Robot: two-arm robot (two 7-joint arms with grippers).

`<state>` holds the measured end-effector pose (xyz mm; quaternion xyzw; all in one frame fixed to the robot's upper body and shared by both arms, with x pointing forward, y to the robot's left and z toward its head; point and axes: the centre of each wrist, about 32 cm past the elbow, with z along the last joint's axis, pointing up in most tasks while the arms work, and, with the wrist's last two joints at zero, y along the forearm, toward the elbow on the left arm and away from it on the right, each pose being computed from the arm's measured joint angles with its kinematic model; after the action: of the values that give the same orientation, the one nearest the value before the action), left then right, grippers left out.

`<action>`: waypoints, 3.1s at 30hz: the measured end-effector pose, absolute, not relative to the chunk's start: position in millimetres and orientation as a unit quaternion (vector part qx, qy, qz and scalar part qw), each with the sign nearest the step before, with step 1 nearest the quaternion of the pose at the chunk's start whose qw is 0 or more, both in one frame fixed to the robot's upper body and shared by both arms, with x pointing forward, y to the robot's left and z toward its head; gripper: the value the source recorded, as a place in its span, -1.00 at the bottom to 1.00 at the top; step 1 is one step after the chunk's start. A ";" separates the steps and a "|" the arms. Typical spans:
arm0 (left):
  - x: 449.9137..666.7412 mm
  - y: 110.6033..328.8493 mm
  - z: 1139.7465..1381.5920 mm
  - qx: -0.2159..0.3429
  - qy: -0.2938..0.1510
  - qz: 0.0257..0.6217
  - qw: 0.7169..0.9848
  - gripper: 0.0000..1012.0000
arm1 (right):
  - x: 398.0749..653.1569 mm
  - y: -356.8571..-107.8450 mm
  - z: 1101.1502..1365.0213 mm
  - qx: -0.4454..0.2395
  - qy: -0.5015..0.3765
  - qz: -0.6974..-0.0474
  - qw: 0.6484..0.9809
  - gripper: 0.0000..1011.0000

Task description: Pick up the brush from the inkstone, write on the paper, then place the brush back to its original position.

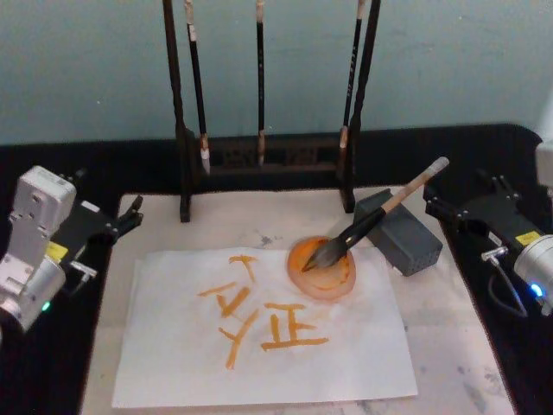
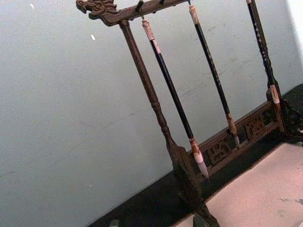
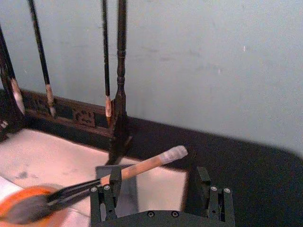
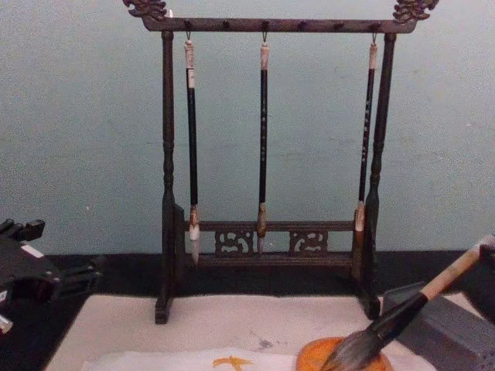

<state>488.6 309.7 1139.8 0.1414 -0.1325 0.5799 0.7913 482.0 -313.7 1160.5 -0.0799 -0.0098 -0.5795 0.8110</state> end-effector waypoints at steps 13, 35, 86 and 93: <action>488.6 309.7 1139.8 0.141 -0.132 0.580 0.791 1.00 | 485.9 -313.4 1173.4 0.012 0.210 -0.559 0.802 0.98; 488.6 309.7 1139.8 0.142 -0.132 0.580 0.791 1.00 | 516.0 -309.9 1166.0 0.115 0.372 -0.545 0.743 0.98; 488.6 309.7 1139.8 0.141 -0.132 0.580 0.791 1.00 | 540.2 -292.9 1154.0 0.160 0.428 -0.530 0.714 0.98; 488.6 309.7 1139.7 0.142 -0.132 0.580 0.791 1.00 | 540.3 -293.2 1154.3 0.161 0.428 -0.529 0.714 0.93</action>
<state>488.6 309.7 1139.7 0.1415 -0.1324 0.5799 0.7913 540.3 -293.2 1154.3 0.1611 0.4281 -0.5294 0.7144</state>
